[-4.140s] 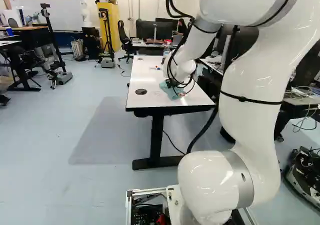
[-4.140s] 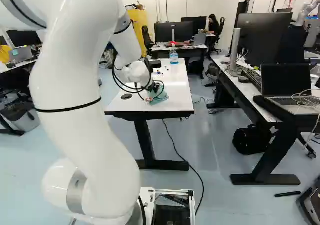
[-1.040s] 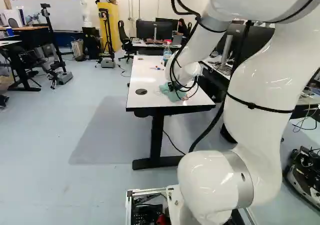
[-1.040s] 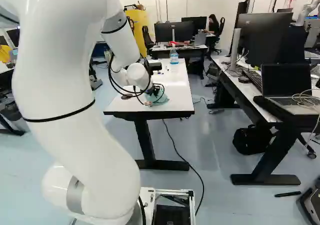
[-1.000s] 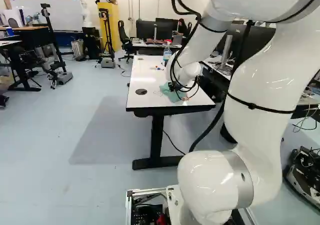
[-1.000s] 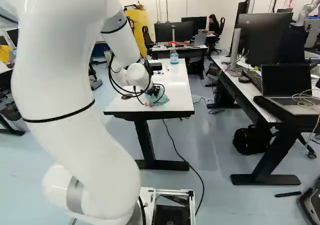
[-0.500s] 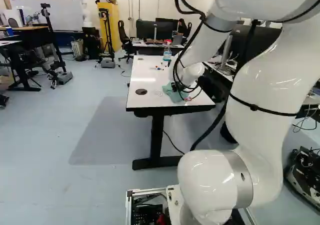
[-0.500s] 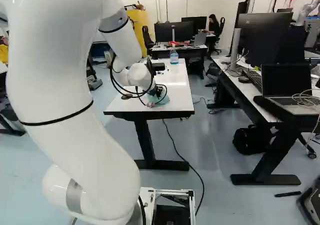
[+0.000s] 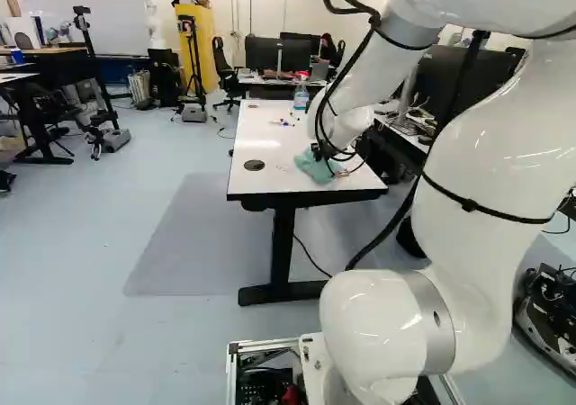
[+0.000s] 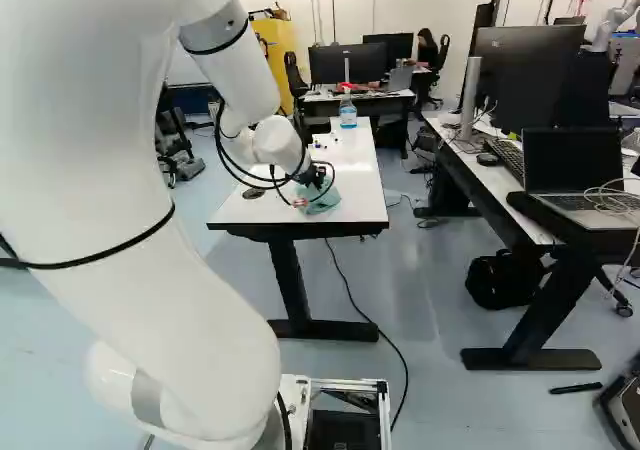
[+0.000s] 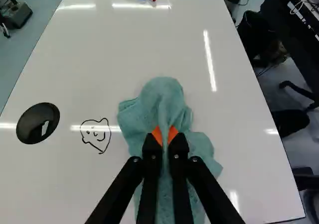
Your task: Clean the table with the green towel
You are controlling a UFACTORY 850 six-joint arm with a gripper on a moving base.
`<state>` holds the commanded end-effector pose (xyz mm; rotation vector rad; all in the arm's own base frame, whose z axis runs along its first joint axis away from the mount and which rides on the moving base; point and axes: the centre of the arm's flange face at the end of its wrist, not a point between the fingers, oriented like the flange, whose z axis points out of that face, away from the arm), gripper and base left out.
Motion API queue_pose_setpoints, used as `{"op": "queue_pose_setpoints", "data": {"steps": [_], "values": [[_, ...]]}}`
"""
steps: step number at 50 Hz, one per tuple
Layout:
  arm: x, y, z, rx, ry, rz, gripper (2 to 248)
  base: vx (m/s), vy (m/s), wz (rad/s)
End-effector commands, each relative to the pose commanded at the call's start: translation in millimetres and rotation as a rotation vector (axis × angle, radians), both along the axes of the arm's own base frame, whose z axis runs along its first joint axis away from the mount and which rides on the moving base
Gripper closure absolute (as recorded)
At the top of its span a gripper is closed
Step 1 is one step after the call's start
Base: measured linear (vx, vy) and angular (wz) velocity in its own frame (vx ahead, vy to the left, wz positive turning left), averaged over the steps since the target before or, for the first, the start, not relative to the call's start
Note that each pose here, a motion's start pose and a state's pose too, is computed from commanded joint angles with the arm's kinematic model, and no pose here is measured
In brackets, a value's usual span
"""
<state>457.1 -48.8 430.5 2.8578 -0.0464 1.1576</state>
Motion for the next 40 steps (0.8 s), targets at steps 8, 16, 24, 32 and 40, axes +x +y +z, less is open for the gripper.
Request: {"op": "queue_pose_setpoints", "data": {"steps": [8, 16, 24, 32, 40], "values": [[-4.5, -11.8, 7.7, -0.001, 0.006, -0.028, 220, 0.000, 0.000, 0.000], [-8.0, -24.2, 15.3, -0.001, 0.013, -0.056, 220, 0.000, 0.000, 0.000], [-4.8, -34.6, 22.9, -0.002, 0.020, -0.078, 220, 0.000, 0.000, 0.000], [2.9, -44.0, 31.1, -0.003, 0.019, -0.096, 220, 0.000, 0.000, 0.000], [11.1, -55.6, 29.9, -0.001, 0.037, -0.117, 220, 0.000, 0.000, 0.000]]}}
